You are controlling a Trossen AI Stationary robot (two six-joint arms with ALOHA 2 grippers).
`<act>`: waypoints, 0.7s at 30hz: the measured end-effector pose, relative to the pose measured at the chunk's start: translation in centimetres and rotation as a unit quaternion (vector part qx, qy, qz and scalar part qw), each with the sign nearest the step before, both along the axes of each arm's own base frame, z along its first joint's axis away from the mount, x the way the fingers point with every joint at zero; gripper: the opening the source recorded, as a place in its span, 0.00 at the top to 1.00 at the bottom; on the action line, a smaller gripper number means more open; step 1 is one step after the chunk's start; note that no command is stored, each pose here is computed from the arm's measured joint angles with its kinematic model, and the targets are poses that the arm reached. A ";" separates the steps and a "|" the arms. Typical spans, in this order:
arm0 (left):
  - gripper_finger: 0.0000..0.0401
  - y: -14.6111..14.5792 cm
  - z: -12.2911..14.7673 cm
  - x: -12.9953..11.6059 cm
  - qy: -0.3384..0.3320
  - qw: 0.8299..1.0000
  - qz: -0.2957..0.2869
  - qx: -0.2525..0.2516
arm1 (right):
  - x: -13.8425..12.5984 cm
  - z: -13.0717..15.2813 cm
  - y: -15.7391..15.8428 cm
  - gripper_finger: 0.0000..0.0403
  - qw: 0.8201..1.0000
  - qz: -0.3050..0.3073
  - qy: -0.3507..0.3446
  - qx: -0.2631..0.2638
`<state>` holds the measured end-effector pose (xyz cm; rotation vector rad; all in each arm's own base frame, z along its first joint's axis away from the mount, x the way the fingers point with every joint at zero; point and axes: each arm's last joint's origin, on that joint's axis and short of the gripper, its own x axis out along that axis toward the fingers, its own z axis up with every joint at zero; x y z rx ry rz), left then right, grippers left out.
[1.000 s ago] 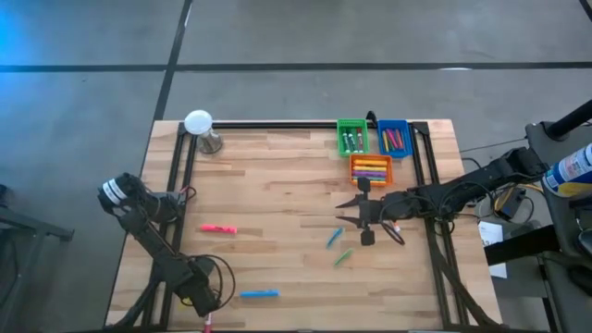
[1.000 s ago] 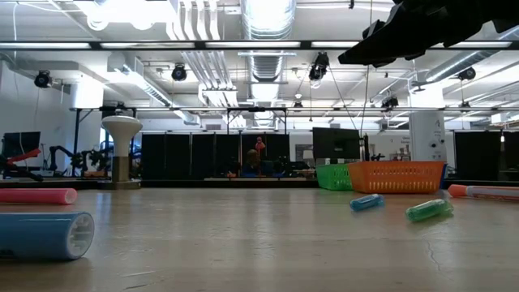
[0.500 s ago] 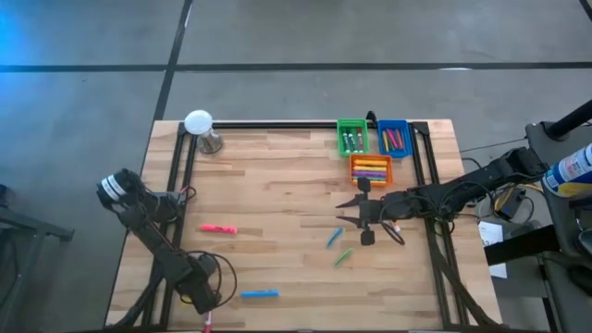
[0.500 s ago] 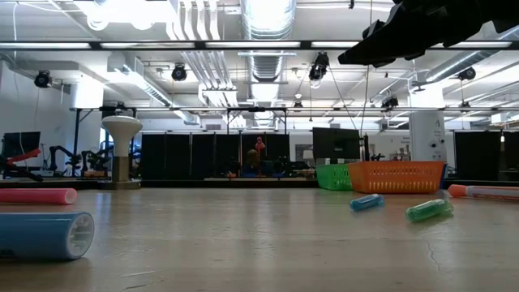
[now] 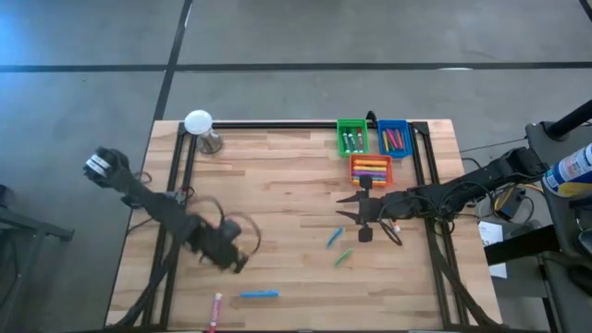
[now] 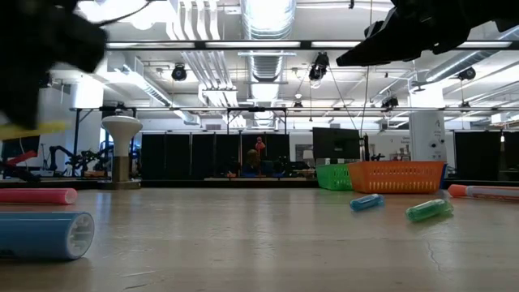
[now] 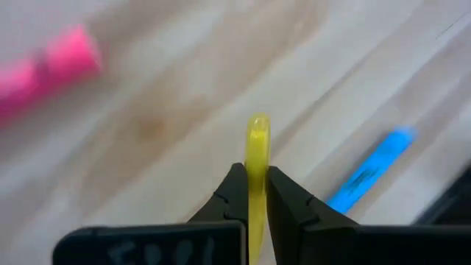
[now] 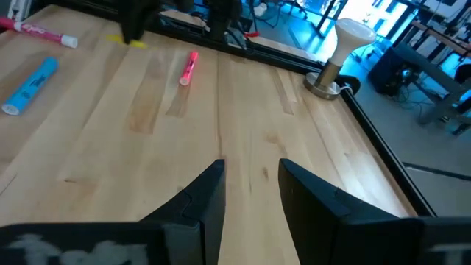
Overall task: Pick & Place Markers
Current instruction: Put the yellow pen into the blue bin
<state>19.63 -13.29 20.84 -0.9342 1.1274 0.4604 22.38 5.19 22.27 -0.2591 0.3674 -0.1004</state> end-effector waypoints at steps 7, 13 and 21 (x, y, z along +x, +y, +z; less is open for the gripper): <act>0.95 8.7 1.1 2.5 -0.134 0.989 0.001 -0.059 | 0.5 -0.8 0.1 0.70 1.000 0.002 0.017 -0.011; 0.95 15.0 0.3 4.2 -0.305 0.944 0.008 -0.125 | 2.7 -2.6 0.7 0.69 0.998 0.020 0.005 -0.056; 0.95 18.3 -0.5 5.6 -0.425 0.892 0.022 -0.152 | 6.7 -2.3 1.8 0.54 0.984 0.041 -0.038 -0.168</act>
